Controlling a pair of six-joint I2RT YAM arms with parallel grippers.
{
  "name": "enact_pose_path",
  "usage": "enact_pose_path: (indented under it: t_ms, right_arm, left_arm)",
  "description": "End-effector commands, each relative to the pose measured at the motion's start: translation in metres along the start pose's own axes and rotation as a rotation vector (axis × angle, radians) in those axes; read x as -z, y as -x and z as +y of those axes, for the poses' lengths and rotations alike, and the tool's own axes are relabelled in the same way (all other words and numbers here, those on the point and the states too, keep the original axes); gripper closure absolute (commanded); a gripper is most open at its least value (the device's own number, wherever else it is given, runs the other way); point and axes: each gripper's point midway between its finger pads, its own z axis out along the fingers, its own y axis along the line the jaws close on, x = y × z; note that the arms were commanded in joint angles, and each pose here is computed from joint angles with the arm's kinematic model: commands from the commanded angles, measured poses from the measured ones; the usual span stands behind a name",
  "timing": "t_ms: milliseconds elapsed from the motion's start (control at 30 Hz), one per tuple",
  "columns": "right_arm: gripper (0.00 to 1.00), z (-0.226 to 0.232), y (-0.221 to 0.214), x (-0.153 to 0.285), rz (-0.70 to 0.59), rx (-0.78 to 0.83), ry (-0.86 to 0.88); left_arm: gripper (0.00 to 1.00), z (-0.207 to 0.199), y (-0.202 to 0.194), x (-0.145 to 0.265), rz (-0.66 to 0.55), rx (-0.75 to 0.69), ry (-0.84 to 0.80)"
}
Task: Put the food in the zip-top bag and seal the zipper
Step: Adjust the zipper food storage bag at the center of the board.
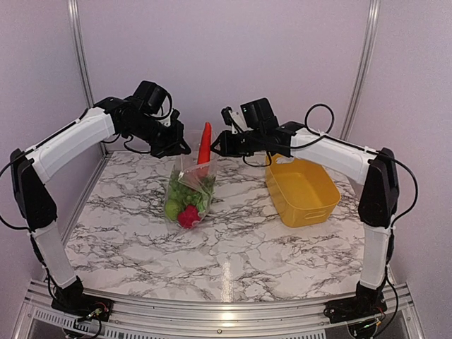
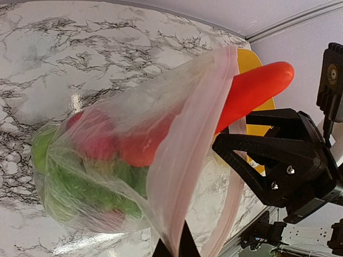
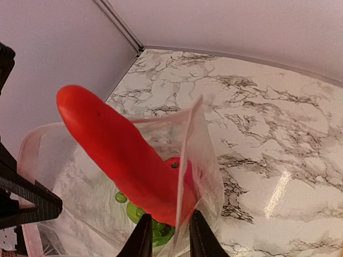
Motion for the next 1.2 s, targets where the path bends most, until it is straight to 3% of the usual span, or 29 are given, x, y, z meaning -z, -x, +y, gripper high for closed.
enact_pose_path:
  t_ms: [0, 33, 67, 133, 233, 300, 467, 567, 767, 933, 1000, 1100, 1167]
  right_arm:
    - [0.89, 0.011, 0.014, 0.008, -0.003, -0.006, 0.019]
    - [0.99, 0.011, 0.017, 0.009, -0.004, -0.005, 0.016]
    - [1.0, 0.015, 0.023, 0.013, -0.017, -0.002, 0.02]
    - [1.0, 0.035, 0.049, 0.029, -0.072, 0.016, 0.06]
    - [1.0, 0.08, 0.101, 0.075, -0.227, 0.096, 0.108]
    - [1.0, 0.08, 0.11, 0.086, -0.276, 0.108, 0.073]
    - [1.0, 0.029, 0.058, 0.05, -0.121, 0.012, 0.05]
    - [1.0, 0.023, 0.045, 0.046, -0.097, 0.002, 0.047]
    - [1.0, 0.017, 0.049, 0.052, -0.111, -0.018, 0.051]
    - [1.0, 0.029, 0.064, 0.065, -0.131, -0.042, 0.099]
    - [1.0, 0.031, 0.066, 0.067, -0.131, -0.04, 0.107]
    - [1.0, 0.025, 0.06, 0.062, -0.102, -0.058, 0.11]
    - [0.91, 0.026, 0.057, 0.061, -0.068, -0.066, 0.139]
  left_arm:
    - [1.0, -0.01, 0.006, 0.018, -0.038, -0.017, -0.039]
    - [1.0, -0.01, 0.006, 0.018, -0.037, -0.018, -0.039]
    - [1.0, -0.01, 0.006, 0.017, -0.037, -0.018, -0.039]
    - [1.0, -0.018, 0.014, 0.025, -0.062, -0.024, -0.054]
    - [1.0, -0.056, 0.036, 0.062, -0.21, -0.125, -0.103]
    - [1.0, -0.054, 0.045, 0.072, -0.269, -0.148, -0.073]
    - [1.0, -0.028, 0.026, 0.026, -0.116, -0.081, -0.05]
    - [1.0, -0.021, 0.015, 0.011, -0.06, -0.05, -0.048]
    - [1.0, -0.008, 0.015, 0.013, -0.07, -0.045, 0.019]
    - [1.0, -0.046, 0.036, 0.051, -0.184, -0.11, -0.058]
    - [1.0, -0.042, 0.036, 0.05, -0.184, -0.121, -0.047]
    - [1.0, -0.022, 0.015, 0.02, -0.061, -0.085, -0.029]
    - [1.0, -0.023, -0.004, 0.003, 0.033, -0.057, -0.066]
